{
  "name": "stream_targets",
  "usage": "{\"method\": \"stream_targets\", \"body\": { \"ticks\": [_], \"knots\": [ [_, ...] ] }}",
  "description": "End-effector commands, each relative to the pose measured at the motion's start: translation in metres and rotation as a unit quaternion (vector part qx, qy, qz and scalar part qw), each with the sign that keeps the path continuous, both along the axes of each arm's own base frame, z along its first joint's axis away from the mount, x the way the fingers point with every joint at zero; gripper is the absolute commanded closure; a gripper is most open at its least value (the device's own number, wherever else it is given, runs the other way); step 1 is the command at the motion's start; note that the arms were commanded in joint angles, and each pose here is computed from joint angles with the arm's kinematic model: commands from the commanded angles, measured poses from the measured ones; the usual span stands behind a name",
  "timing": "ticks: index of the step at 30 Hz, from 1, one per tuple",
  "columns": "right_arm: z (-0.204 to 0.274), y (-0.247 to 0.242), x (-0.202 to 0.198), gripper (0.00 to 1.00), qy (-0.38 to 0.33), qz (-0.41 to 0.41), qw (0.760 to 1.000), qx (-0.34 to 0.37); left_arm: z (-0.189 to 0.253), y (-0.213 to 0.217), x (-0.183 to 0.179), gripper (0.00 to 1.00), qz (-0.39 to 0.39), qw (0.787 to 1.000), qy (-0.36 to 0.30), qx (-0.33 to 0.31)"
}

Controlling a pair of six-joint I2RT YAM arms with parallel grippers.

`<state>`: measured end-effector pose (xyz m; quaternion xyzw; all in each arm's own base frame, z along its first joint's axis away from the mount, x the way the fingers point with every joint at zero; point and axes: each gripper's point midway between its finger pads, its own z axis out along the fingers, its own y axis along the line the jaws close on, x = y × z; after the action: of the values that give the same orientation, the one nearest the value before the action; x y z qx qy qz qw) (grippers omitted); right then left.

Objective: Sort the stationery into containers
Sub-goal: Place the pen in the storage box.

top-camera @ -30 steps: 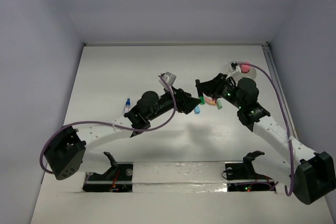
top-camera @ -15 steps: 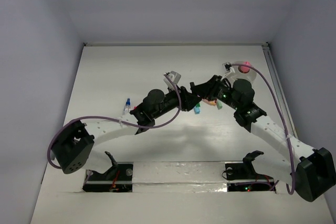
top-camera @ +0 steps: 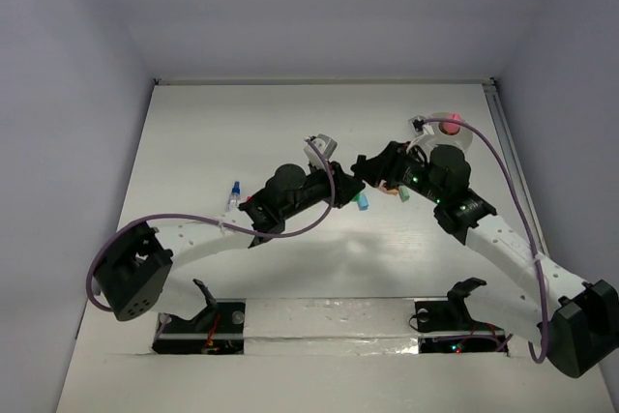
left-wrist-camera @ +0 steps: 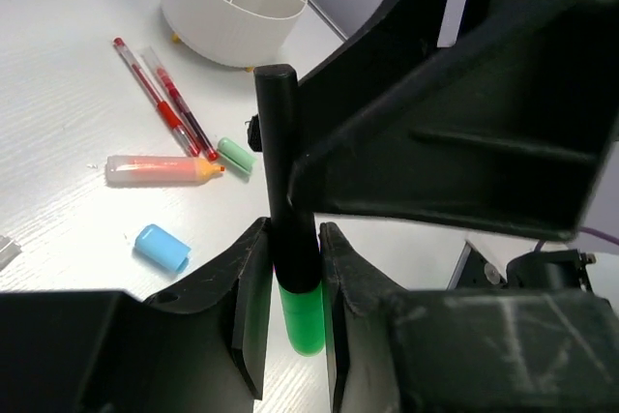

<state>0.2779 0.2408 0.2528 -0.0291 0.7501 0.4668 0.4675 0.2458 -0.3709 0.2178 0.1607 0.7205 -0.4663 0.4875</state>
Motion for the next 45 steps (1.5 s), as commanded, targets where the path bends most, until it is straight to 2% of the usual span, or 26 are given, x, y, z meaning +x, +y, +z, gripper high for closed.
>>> {"method": "stream_targets", "body": {
  "ticks": [1, 2, 4, 11, 18, 20, 21, 23, 27, 30, 32, 34, 35, 38, 39, 44, 45],
  "knots": [
    [0.03, 0.004, -0.017, 0.34, -0.041, 0.036, 0.998, -0.014, 0.038, 0.0, -0.012, 1.0, -0.038, 0.997, -0.065, -0.026],
    [0.035, 0.003, -0.02, 0.23, -0.057, 0.04, 0.997, -0.016, 0.041, 0.0, -0.023, 1.0, -0.062, 0.995, -0.073, -0.032],
    [0.04, 0.003, -0.024, 0.17, -0.073, 0.05, 0.996, -0.019, 0.046, -0.001, -0.033, 1.0, -0.088, 0.992, -0.08, -0.041],
    [0.059, 0.011, -0.046, 0.13, -0.117, 0.111, 0.987, -0.005, 0.075, 0.001, -0.084, 1.0, -0.2, 0.969, -0.087, -0.114],
    [0.079, 0.016, -0.065, 0.33, -0.141, 0.152, 0.978, 0.034, 0.096, 0.003, -0.105, 1.0, -0.246, 0.953, -0.089, -0.155],
    [0.081, 0.015, -0.068, 0.43, -0.143, 0.155, 0.977, 0.037, 0.097, 0.003, -0.105, 1.0, -0.245, 0.953, -0.09, -0.156],
    [0.082, 0.015, -0.069, 0.53, -0.142, 0.156, 0.977, 0.041, 0.097, 0.003, -0.105, 1.0, -0.245, 0.953, -0.089, -0.156],
    [0.083, 0.015, -0.073, 0.6, -0.142, 0.16, 0.976, 0.043, 0.097, 0.004, -0.102, 1.0, -0.238, 0.955, -0.087, -0.156],
    [0.082, 0.014, -0.075, 0.84, -0.134, 0.162, 0.977, 0.042, 0.097, 0.006, -0.097, 1.0, -0.22, 0.959, -0.085, -0.158],
    [0.083, 0.014, -0.074, 0.97, -0.13, 0.161, 0.977, 0.044, 0.098, 0.007, -0.094, 1.0, -0.208, 0.961, -0.085, -0.159],
    [0.083, 0.013, -0.071, 1.0, -0.129, 0.151, 0.979, 0.046, 0.099, 0.008, -0.092, 1.0, -0.2, 0.963, -0.085, -0.161],
    [0.084, 0.012, -0.068, 1.0, -0.129, 0.141, 0.981, 0.046, 0.1, 0.01, -0.088, 0.91, -0.187, 0.965, -0.084, -0.162],
    [0.083, 0.012, -0.066, 1.0, -0.128, 0.137, 0.981, 0.045, 0.102, 0.012, -0.088, 0.78, -0.183, 0.966, -0.087, -0.163],
    [0.082, 0.01, -0.058, 1.0, -0.127, 0.115, 0.984, 0.044, 0.103, 0.017, -0.083, 0.49, -0.167, 0.968, -0.09, -0.162],
    [0.082, 0.009, -0.053, 1.0, -0.127, 0.104, 0.986, 0.042, 0.104, 0.018, -0.083, 0.36, -0.164, 0.968, -0.096, -0.161],
    [0.081, 0.004, -0.027, 1.0, -0.137, 0.047, 0.989, 0.036, 0.108, 0.03, -0.075, 0.11, -0.126, 0.974, -0.112, -0.15],
    [0.082, -0.004, -0.015, 1.0, -0.138, 0.014, 0.99, 0.038, 0.108, 0.032, -0.073, 0.04, -0.118, 0.976, -0.113, -0.146]
  ]
}}
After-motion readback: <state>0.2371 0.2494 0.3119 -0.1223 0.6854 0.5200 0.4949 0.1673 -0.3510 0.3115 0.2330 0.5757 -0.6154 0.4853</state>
